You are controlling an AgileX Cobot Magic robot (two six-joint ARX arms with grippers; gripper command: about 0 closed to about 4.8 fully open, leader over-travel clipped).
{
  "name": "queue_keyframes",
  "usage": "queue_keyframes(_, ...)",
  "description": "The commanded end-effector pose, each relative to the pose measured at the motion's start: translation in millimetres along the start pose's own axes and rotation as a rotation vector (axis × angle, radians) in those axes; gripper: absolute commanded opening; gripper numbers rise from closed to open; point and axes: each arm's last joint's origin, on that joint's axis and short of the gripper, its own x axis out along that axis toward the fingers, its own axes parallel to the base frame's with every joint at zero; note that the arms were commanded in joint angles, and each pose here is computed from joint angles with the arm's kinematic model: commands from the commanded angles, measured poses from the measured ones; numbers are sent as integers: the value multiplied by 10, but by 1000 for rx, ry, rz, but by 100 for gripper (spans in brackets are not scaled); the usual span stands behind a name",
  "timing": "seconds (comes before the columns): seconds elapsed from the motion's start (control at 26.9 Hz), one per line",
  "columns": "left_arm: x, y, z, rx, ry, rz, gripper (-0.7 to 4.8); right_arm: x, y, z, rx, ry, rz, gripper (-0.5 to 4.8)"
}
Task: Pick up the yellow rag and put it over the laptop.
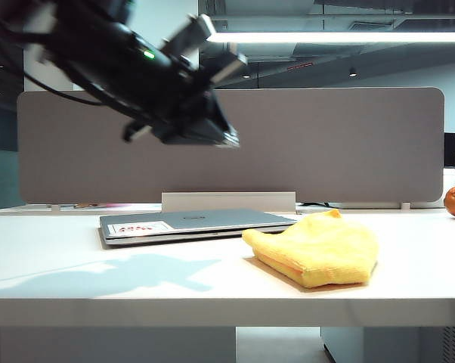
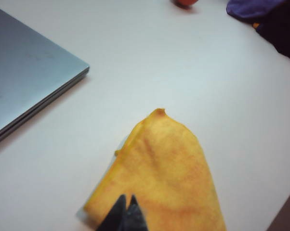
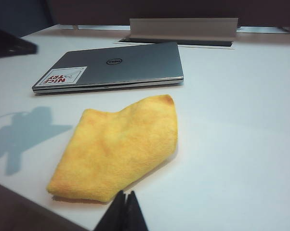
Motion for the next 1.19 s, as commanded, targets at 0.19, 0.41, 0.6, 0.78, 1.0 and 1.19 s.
queue_keyframes(0.19, 382, -28, -5, 0, 69, 12, 13, 3, -4, -4, -2, -7, -6, 0)
queue_keyframes(0.41, 542, -32, -121, -9, 185, 28, 203, 3, -3, -4, -2, -7, -6, 0)
queue_keyframes(0.6, 664, -207, -325, 14, 251, -11, 440, 3, -3, -4, -2, -7, -7, 0)
queue_keyframes(0.78, 779, -370, -533, 39, 296, -49, 479, 3, -3, -4, -2, -7, -6, 0)
queue_keyframes(1.0, 884, -457, -736, 67, 324, -20, 474, 3, -3, -4, -2, -7, -6, 0)
queue_keyframes(1.19, 929, -503, -868, 93, 354, 5, 369, 3, -3, -4, -2, -7, -6, 0)
